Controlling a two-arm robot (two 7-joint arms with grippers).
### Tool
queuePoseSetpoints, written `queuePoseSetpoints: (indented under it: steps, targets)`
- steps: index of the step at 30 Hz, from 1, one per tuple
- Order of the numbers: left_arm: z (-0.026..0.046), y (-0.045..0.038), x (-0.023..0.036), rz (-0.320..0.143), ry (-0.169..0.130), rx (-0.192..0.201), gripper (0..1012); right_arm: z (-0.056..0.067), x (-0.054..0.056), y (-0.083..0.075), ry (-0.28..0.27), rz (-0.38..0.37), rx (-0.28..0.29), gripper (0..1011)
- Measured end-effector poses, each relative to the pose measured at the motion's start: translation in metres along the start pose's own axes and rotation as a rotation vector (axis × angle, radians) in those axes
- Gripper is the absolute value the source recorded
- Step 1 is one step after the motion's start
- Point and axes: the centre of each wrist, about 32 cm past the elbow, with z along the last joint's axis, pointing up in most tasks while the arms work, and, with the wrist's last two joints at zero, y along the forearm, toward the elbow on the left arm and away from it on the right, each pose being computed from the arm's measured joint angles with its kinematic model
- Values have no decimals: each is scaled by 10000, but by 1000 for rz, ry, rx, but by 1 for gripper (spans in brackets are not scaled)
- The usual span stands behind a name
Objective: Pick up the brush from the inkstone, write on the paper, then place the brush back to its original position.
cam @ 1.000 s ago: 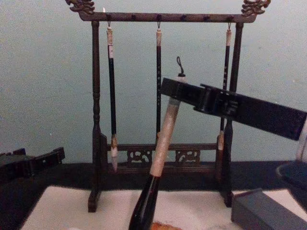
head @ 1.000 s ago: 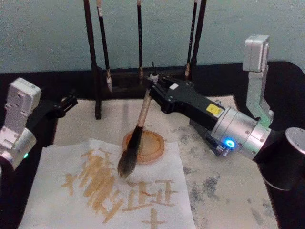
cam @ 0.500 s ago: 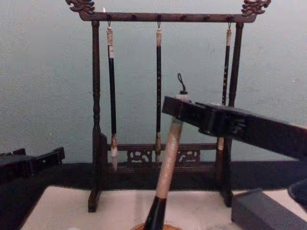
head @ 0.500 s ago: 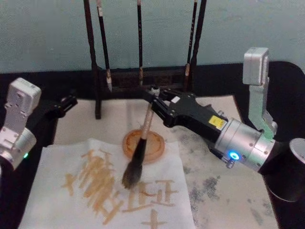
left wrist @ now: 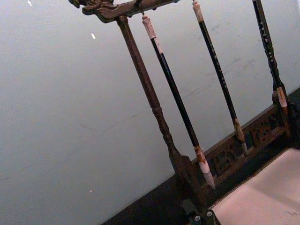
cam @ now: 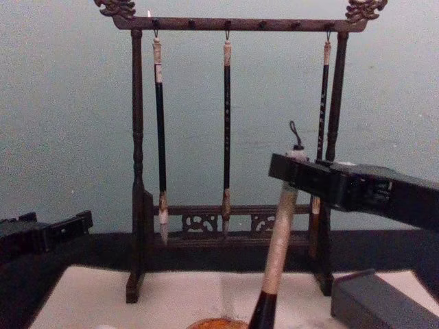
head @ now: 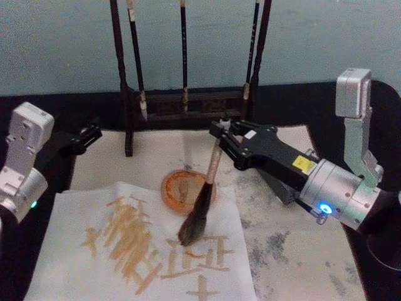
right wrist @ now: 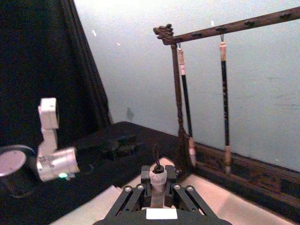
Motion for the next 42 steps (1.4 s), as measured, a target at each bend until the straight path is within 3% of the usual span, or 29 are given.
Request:
queuePoseSetpoints:
  steps: [10, 16, 25, 34, 42]
  targets:
    - [0, 0, 0, 0, 0, 0, 1000, 101, 17, -122, -119, -54, -8, 182]
    - [0, 0, 0, 0, 0, 0, 1002, 197, 3, -103, -135, -48, 28, 182]
    - [0, 0, 0, 0, 0, 0, 1002, 259, -92, 68, -58, 19, 95, 182]
    - [0, 0, 0, 0, 0, 0, 1002, 87, -205, 281, 38, 80, 86, 182]
    - [0, 0, 0, 0, 0, 0, 1002, -42, -247, 331, 92, 105, 54, 182]
